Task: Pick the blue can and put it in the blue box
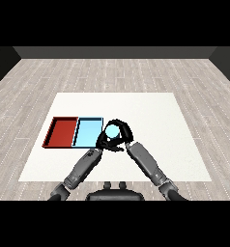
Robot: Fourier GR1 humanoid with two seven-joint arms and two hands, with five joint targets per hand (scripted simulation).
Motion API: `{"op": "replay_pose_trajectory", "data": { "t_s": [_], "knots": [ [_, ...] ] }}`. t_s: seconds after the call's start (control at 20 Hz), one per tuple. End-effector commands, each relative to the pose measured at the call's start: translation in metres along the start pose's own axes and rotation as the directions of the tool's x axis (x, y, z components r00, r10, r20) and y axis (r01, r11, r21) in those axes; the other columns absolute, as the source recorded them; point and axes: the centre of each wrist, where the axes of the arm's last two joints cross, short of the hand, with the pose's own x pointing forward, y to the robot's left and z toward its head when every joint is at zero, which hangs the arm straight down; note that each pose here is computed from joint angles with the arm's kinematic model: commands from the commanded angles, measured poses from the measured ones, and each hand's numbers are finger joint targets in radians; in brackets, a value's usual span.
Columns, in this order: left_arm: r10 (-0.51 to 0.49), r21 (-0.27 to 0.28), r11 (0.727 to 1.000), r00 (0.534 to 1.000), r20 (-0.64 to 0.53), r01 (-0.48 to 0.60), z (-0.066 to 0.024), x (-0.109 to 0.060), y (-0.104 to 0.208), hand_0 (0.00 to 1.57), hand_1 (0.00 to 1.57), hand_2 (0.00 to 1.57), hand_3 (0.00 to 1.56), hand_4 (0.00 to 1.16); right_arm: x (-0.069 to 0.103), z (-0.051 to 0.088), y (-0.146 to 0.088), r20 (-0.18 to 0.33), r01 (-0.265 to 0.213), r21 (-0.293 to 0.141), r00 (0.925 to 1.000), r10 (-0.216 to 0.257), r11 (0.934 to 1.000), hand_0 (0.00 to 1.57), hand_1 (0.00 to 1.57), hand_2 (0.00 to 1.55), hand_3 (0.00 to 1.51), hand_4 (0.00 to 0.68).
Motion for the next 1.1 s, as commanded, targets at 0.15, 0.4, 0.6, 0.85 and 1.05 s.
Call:
{"op": "replay_pose_trajectory", "data": {
  "t_s": [0.15, 0.4, 0.6, 0.85, 1.05],
  "knots": [
    [-0.026, -0.003, 1.0, 0.999, 0.048, 0.026, 0.0092, -0.016, 0.015, 0.0, 0.0, 0.0, 0.0, 0.17, -0.004, 0.002, 0.02, -0.016, -0.001, 0.059, 0.9999, 0.002, 0.9983, 1.32, 1.32, 1.43, 1.4, 0.617],
    [-0.24, 0.031, 0.971, 0.97, 0.034, 0.239, 0.005, 0.008, -0.021, 0.45, 0.45, 0.56, 0.41, 0.28, 0.001, 0.003, 0.035, -0.014, -0.012, 0.067, 0.9998, 0.013, 0.9977, 1.45, 1.45, 1.46, 1.39, 0.595],
    [-0.426, -0.004, 0.905, 0.904, 0.039, 0.426, -0.0109, 0.001, -0.016, 0.45, 0.45, 0.6, 0.0, 0.19, -0.001, -0.002, 0.037, 0.004, 0.008, 0.094, 1.0, -0.009, 0.9955, 1.46, 1.46, 1.47, 1.4, 0.596],
    [-0.19, 0.143, 0.973, 0.981, 0.047, 0.182, -0.0035, 0.001, -0.009, 0.45, 0.45, 0.65, 0.35, 0.72, -0.001, 0.005, 0.05, 0.011, 0.034, 0.107, 0.9993, -0.035, 0.9936, 1.45, 1.45, 1.45, 1.4, 0.598],
    [-0.247, 0.141, 0.96, 0.969, 0.012, 0.243, 0.0119, -0.003, -0.029, 0.81, 0.81, 0.85, 0.72, 0.69, -0.003, 0.006, 0.02, 0.021, 0.042, 0.083, 0.9988, -0.044, 0.9956, 1.44, 1.44, 1.45, 1.39, 0.602]
  ]
}}
